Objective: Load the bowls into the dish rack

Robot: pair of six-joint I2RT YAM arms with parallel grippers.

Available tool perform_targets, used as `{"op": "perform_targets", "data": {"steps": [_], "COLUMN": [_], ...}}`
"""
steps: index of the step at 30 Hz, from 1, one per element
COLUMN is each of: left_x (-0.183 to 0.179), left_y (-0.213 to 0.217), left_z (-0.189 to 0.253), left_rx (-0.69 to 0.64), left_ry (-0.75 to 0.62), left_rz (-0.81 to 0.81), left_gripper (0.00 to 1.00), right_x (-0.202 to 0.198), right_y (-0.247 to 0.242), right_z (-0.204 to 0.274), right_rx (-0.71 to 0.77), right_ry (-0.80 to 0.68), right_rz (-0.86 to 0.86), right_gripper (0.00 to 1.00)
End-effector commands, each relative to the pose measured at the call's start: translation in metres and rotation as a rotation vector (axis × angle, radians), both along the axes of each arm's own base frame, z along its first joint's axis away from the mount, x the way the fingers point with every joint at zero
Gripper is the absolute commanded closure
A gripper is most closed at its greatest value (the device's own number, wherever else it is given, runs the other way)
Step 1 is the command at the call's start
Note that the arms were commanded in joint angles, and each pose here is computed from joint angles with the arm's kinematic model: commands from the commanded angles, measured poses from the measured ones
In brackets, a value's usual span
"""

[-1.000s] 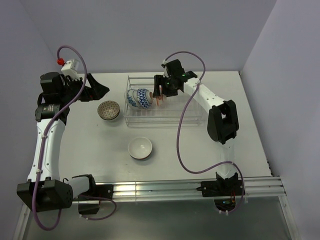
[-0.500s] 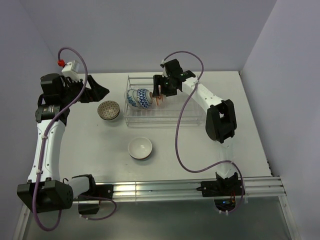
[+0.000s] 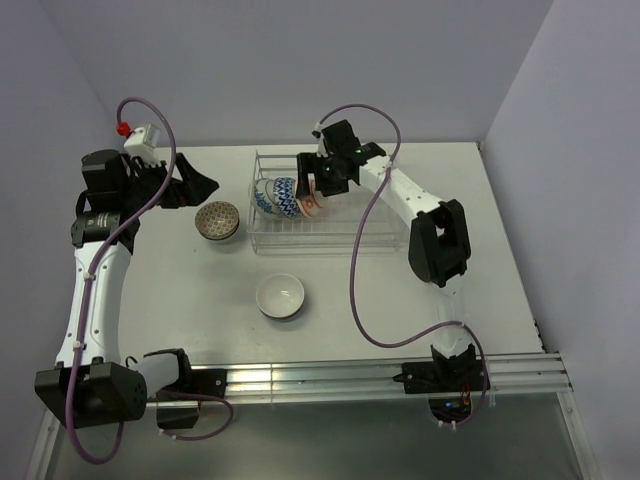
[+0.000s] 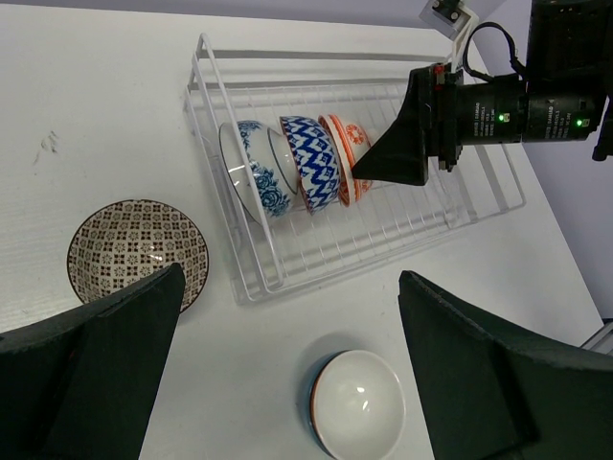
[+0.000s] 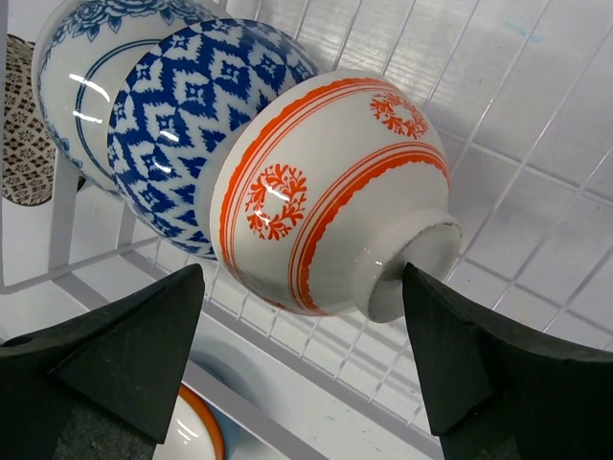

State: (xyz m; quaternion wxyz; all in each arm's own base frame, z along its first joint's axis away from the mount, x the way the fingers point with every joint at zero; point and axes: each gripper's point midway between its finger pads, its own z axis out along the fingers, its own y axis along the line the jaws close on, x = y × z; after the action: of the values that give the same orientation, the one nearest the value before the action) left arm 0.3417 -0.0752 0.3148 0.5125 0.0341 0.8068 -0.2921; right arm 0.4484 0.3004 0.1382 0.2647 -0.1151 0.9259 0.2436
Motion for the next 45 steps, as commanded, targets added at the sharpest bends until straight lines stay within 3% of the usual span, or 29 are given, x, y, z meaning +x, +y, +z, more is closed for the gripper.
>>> {"op": "perform_targets", "data": {"steps": [1, 5, 8, 15, 19, 26, 30, 32, 45], "left_x": [-0.007, -0.007, -0.005, 0.007, 0.016, 0.026, 0.032, 0.036, 0.058], "left_y": [-0.001, 0.001, 0.006, 0.043, 0.068, 0.086, 0.090, 0.091, 0.070], "left_z": [0.013, 0.010, 0.000, -0.048, -0.083, -0.115, -0.140, -0.153, -0.197], "left_rx": [0.014, 0.022, 0.048, 0.175, 0.249, 0.271, 0.267, 0.273, 0.275], "left_ry": [-0.057, -0.052, -0.018, 0.106, 0.202, 0.315, 0.411, 0.450, 0.539], "left_rz": [-0.018, -0.010, 0.006, 0.121, 0.212, 0.311, 0.331, 0.344, 0.326], "left_gripper": [0.01, 0.00, 0.01, 0.01, 0.08, 0.11, 0.20, 0.29, 0.46], "right_x": [0.004, 0.003, 0.003, 0.002, -0.005, -0.016, -0.028, -0.031, -0.041], "right_y": [0.009, 0.010, 0.009, -0.003, -0.013, -0.034, -0.043, -0.048, -0.071], "right_z": [0.035, 0.040, 0.045, 0.074, 0.093, 0.116, 0.131, 0.129, 0.122], "right_rx": [0.055, 0.063, 0.062, 0.069, 0.063, 0.031, 0.028, 0.015, -0.002], "right_ry": [-0.068, -0.073, -0.085, -0.140, -0.179, -0.248, -0.285, -0.283, -0.263], "right_rz": [0.020, 0.019, 0.017, 0.009, 0.008, -0.014, -0.023, -0.025, -0.061], "right_gripper": [0.09, 0.08, 0.00, 0.00, 0.00, 0.00, 0.00, 0.00, 0.00]}}
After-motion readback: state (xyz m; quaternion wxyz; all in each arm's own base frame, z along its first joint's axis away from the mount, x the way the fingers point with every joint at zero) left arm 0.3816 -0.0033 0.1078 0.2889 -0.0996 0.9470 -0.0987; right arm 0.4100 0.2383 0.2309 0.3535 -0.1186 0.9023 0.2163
